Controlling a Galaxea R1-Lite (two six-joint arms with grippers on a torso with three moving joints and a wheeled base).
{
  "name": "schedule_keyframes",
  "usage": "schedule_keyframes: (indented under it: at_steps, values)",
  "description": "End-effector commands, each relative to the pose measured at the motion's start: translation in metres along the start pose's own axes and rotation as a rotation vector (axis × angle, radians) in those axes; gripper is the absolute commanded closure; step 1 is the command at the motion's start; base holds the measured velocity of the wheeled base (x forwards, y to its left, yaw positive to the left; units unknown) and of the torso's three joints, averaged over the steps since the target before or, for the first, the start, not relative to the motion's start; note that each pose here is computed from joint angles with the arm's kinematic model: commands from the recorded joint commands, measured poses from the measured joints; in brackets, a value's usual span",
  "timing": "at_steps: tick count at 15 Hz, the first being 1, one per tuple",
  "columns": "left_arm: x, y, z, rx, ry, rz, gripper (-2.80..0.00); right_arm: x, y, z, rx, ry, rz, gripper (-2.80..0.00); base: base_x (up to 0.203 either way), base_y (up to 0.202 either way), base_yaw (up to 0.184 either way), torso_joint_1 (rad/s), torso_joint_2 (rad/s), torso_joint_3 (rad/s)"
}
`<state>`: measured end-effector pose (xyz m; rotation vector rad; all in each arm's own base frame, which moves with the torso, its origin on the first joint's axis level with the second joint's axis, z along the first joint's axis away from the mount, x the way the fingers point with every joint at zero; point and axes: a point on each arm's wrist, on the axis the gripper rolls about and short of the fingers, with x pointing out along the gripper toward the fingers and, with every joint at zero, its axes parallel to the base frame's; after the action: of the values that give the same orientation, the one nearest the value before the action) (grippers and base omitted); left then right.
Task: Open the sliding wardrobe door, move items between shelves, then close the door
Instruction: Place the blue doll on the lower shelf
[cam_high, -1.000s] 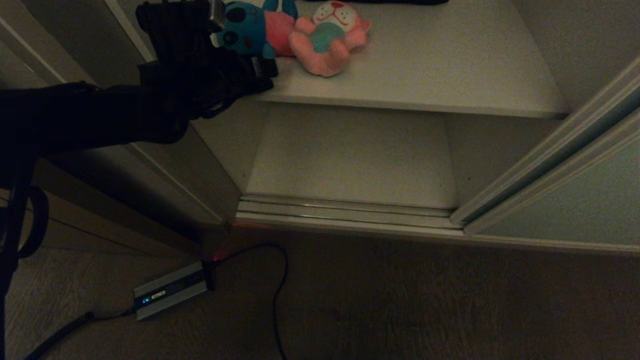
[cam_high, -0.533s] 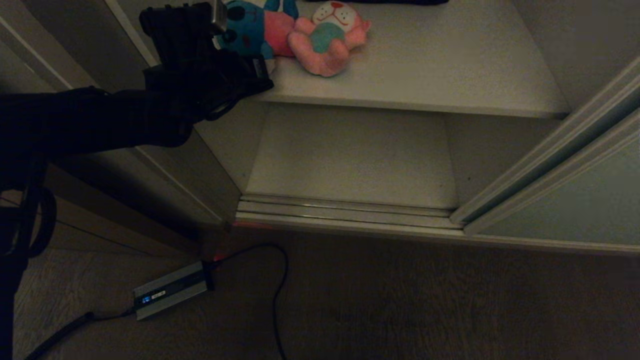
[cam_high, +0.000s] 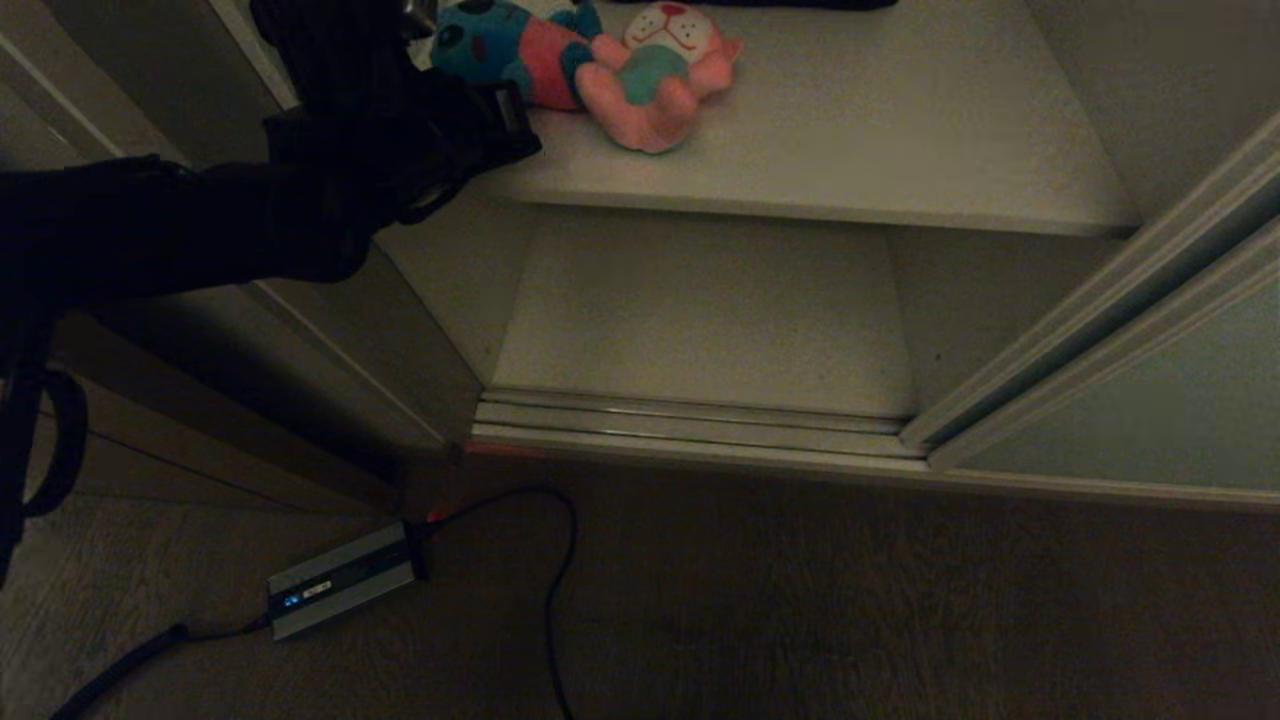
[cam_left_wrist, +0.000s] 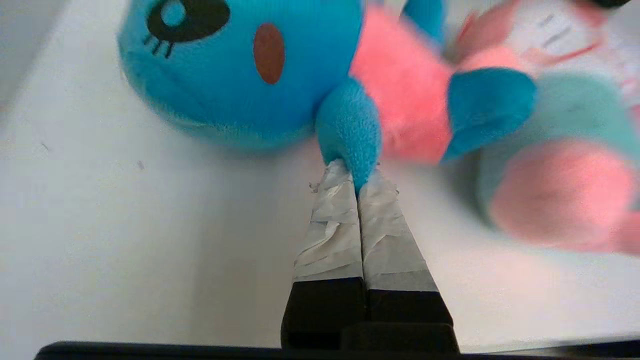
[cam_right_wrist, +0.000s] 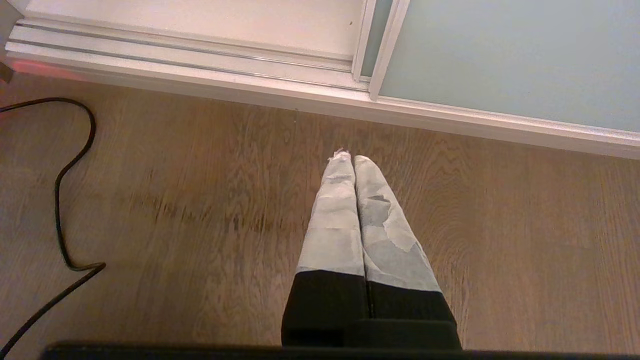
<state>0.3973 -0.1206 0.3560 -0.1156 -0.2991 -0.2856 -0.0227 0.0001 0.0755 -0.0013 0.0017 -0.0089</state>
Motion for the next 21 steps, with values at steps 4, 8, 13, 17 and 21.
schedule_keyframes:
  at_steps: [4, 8, 13, 17, 21]
  values:
    - [-0.034, -0.007, 0.054, 0.014, -0.001, -0.012, 0.00, 0.000, 0.000, -0.001, 0.000, 0.004, 0.000, 0.00, 0.000, 0.000, 0.000, 0.000, 0.00, 0.000]
    - [-0.048, -0.014, 0.068, 0.062, 0.025, -0.020, 0.00, 0.000, 0.000, -0.001, 0.000, 0.004, 0.000, 0.00, 0.000, 0.000, 0.000, 0.000, 0.00, 0.000]
    - [-0.070, -0.042, 0.092, 0.049, 0.003, -0.020, 0.00, 0.000, 0.000, -0.001, 0.000, 0.004, 0.001, 0.00, 0.000, 0.000, 0.000, 0.000, 0.00, 0.000]
    - [-0.099, -0.052, 0.102, 0.072, 0.020, -0.016, 0.00, 0.000, 0.000, -0.001, 0.000, 0.004, 0.000, 0.00, 0.000, 0.000, 0.000, 0.000, 0.00, 0.000]
    - [-0.150, -0.045, 0.115, 0.113, 0.073, -0.040, 0.00, 0.000, 0.000, -0.001, 0.000, 0.004, 0.000, 0.00, 0.000, 0.000, 0.000, 0.000, 0.00, 0.000]
